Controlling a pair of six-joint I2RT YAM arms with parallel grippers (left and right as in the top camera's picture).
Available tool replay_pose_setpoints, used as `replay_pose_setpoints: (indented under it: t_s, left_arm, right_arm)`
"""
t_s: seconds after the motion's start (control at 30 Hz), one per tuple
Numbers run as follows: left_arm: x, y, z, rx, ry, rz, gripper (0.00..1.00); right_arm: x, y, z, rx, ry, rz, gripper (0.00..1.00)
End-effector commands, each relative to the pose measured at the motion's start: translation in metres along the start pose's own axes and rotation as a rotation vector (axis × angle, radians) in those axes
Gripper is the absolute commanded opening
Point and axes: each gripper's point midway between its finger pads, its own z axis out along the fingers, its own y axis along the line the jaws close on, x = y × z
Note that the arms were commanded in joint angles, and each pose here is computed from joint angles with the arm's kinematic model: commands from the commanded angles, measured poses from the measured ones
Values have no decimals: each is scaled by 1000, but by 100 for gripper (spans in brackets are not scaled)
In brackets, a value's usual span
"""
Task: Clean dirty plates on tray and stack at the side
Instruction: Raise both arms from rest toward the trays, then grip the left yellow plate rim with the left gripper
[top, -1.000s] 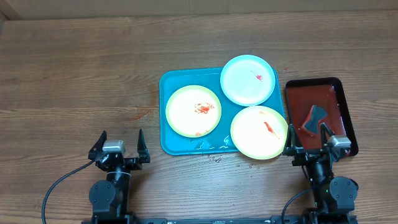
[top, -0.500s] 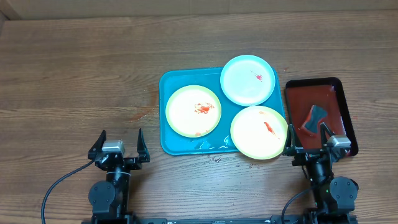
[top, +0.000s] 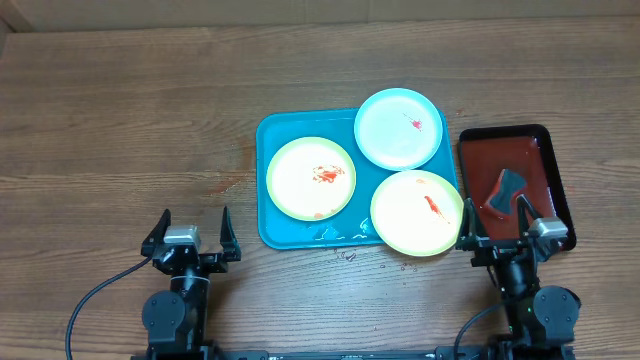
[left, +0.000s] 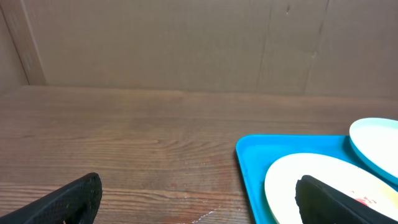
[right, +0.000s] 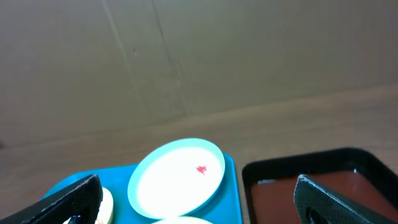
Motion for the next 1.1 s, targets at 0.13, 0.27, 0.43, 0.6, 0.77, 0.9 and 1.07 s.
replay_pose_setpoints:
  t_s: [0.13,0.27,0.43,0.6,0.77,0.9,1.07]
  left_arm:
    - [-46,-3,-5,4,-26,53,100]
    - [-65,-12,2,53,11,103,100]
    - [-89,-20,21,97,145,92,100]
    - [-115,-30,50,151,364,65,100]
    - [-132,-41,71,203,599,30,100]
    - [-125,-55,79,247,825,37,100]
    - [-98,-91,82,352,1075,39,100]
  right_arm:
    - [-46,16,-3,-28,-26,-33,100]
    - [-68,21,3,-25,-14,-32,100]
    - [-100,32,14,-38,30,-26,100]
    - [-129,43,28,-36,169,-3,100]
    - [-133,48,44,-27,353,32,100]
    - [-137,56,60,-62,486,81,100]
    - [-137,54,77,-116,679,230,100]
